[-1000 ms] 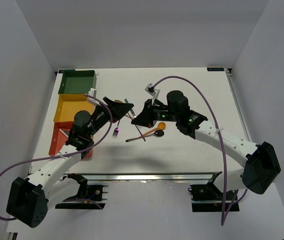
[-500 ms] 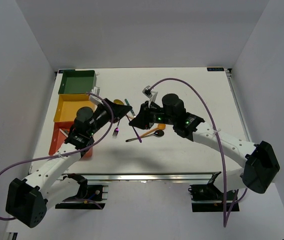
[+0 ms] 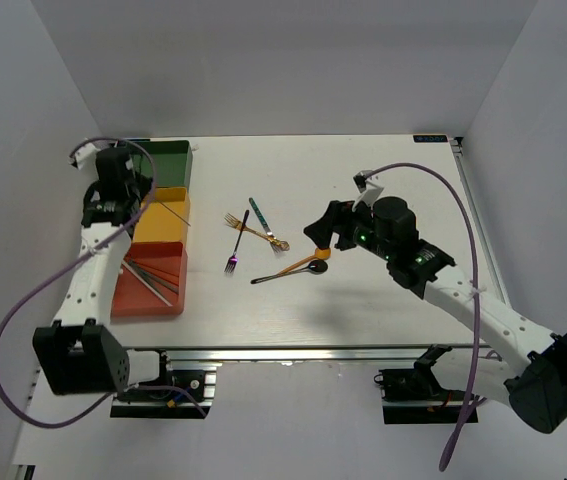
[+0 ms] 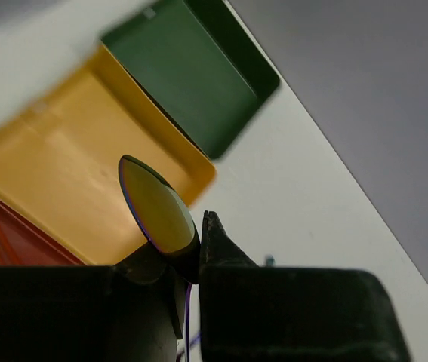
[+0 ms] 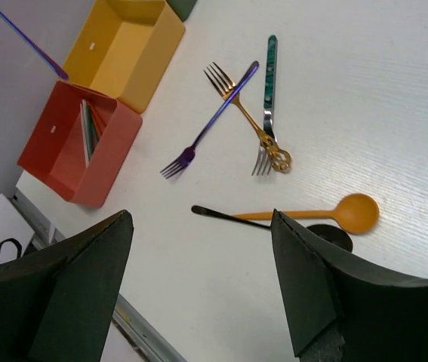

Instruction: Sort the eating utensils into containers

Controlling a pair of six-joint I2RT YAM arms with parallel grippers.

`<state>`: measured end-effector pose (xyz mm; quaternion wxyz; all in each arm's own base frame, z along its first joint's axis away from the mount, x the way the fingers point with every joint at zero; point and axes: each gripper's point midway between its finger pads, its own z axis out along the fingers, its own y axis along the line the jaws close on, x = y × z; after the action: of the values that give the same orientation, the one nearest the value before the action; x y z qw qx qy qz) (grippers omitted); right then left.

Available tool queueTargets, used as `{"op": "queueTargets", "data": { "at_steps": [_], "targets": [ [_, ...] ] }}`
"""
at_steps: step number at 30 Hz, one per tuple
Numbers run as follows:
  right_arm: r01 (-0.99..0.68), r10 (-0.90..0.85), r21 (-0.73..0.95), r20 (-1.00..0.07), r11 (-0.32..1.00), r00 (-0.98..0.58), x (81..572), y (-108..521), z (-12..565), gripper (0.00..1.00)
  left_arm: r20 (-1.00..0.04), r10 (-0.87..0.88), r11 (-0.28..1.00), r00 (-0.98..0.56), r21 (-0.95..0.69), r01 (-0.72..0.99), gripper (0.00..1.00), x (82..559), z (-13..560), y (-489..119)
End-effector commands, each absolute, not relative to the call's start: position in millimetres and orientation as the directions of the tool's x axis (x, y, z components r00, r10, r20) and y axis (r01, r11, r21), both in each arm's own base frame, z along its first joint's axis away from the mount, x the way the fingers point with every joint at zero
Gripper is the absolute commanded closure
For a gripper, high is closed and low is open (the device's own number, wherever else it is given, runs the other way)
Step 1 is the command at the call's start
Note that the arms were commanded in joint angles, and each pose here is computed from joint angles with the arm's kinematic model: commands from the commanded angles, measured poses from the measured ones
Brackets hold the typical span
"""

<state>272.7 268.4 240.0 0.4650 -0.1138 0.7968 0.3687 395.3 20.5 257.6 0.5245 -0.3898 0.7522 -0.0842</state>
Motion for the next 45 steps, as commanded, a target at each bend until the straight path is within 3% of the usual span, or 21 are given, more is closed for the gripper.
{"op": "queueTargets", "data": {
  "at_steps": [1,9,11,14,19,20,24,27,28,35,40,45],
  "targets": [
    [-0.507,0.164,0.445,-0.847,0.738,-0.506,273.1,252.4,237.7,0.21,-0.771,-0.617,0.638,-0.158,-0.373,-0.674,1.0,393.3,243.1,78.2],
    [-0.511,0.121,0.42,-0.846,0.75,-0.519,259.7,239.3,221.6,0.2,-0.792,-0.565,0.63,-0.232,-0.233,-0.741,1.0,446.7,200.6,114.7],
    [-0.515,0.119,0.416,-0.85,0.75,-0.513,257.6,237.8,222.1,0.2,-0.785,-0.582,0.632,-0.215,-0.27,-0.726,1.0,453.4,192.9,116.0],
    [-0.518,0.124,0.417,-0.852,0.747,-0.508,255.7,236.1,225.1,0.2,-0.769,-0.61,0.622,-0.192,-0.314,-0.718,0.9,456.8,180.0,116.1],
    [-0.518,0.127,0.413,-0.857,0.749,-0.5,252.8,232.5,228.0,0.2,-0.722,-0.661,0.592,-0.207,-0.332,-0.734,0.89,462.1,147.5,125.6],
    [-0.517,0.127,0.413,-0.857,0.75,-0.499,252.5,231.9,228.3,0.19,-0.708,-0.673,0.593,-0.214,-0.343,-0.729,0.84,462.8,143.9,124.7],
    [-0.513,0.131,0.41,-0.859,0.755,-0.495,252.7,230.4,227.9,0.14,-0.689,-0.694,0.592,-0.21,-0.379,-0.711,0.19,461.1,143.3,117.2],
    [-0.485,0.136,0.416,-0.848,0.77,-0.512,257.5,230.4,220.3,0.11,-0.698,-0.691,0.596,-0.188,-0.403,-0.695,0.1,458.8,159.3,116.0],
    [-0.462,0.144,0.414,-0.846,0.784,-0.514,260.6,227.7,218.0,0.11,-0.701,-0.688,0.601,-0.19,-0.403,-0.69,0.02,457.9,164.1,115.0],
    [-0.323,0.131,0.37,-0.809,0.871,-0.573,276.8,213.9,191.5,0.11,-0.735,-0.642,0.702,-0.218,-0.45,-0.552,0.02,451.5,226.9,92.8],
    [-0.151,0.117,0.277,-0.754,0.949,-0.647,283.7,193.2,156.4,0.11,-0.784,-0.54,0.82,-0.308,-0.406,-0.403,0.02,420.1,265.0,41.0],
    [-0.015,0.19,0.266,-0.726,0.964,-0.661,280.8,185.5,135.8,0.11,-0.817,-0.375,0.927,-0.438,-0.324,-0.188,0.02,375.7,250.7,-28.1]
  ]
}}
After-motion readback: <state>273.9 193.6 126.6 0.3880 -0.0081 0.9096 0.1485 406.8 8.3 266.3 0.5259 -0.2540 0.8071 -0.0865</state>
